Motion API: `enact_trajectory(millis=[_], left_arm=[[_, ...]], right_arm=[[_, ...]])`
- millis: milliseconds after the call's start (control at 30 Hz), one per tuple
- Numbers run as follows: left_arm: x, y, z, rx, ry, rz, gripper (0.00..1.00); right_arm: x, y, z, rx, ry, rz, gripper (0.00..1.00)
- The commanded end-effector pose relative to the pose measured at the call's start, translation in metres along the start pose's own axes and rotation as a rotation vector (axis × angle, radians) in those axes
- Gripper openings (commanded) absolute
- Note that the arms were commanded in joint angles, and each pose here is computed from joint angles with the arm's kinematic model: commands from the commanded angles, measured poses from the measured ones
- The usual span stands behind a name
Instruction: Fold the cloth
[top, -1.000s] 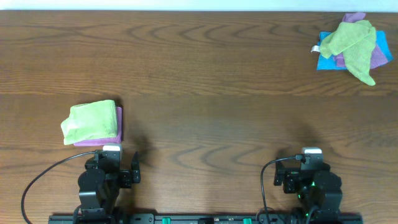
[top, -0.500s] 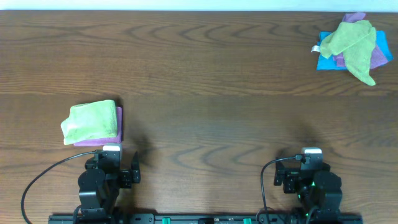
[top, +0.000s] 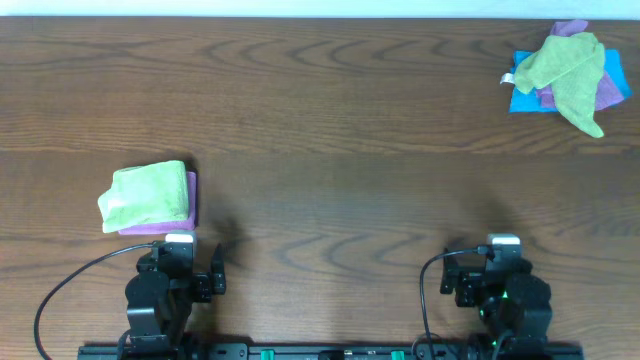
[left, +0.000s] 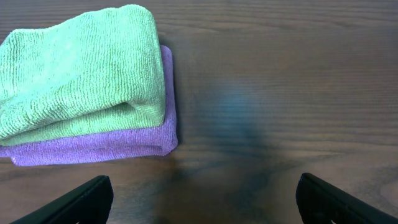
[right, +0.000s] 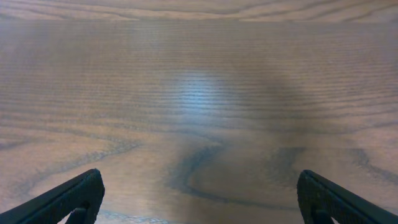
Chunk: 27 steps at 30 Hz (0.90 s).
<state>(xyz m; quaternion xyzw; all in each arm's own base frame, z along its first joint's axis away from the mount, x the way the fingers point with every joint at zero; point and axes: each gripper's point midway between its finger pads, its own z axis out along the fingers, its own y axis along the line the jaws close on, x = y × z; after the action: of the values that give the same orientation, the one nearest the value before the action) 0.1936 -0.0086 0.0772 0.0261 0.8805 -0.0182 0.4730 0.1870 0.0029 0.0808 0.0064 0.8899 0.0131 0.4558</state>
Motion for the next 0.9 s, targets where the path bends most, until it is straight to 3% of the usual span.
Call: enact_trajectory(millis=[0, 300, 600, 867], left_arm=[[0.003, 0.0, 0.0, 0.001, 0.007, -0.001, 0.95], [0.003, 0.0, 0.0, 0.001, 0.007, -0.001, 0.95], [0.003, 0.0, 0.0, 0.001, 0.007, -0.001, 0.95], [0.003, 0.0, 0.0, 0.001, 0.007, -0.001, 0.95]], right_arm=[[-0.022, -0.003, -0.008, 0.018, -0.015, 0.077, 0.99], [-0.116, -0.033, -0.022, 0.167, -0.006, 0.14, 0.99], [-0.183, -0.074, 0.004, 0.283, 0.075, 0.207, 0.99], [-0.2, -0.122, 0.049, 0.355, 0.179, 0.305, 0.99]])
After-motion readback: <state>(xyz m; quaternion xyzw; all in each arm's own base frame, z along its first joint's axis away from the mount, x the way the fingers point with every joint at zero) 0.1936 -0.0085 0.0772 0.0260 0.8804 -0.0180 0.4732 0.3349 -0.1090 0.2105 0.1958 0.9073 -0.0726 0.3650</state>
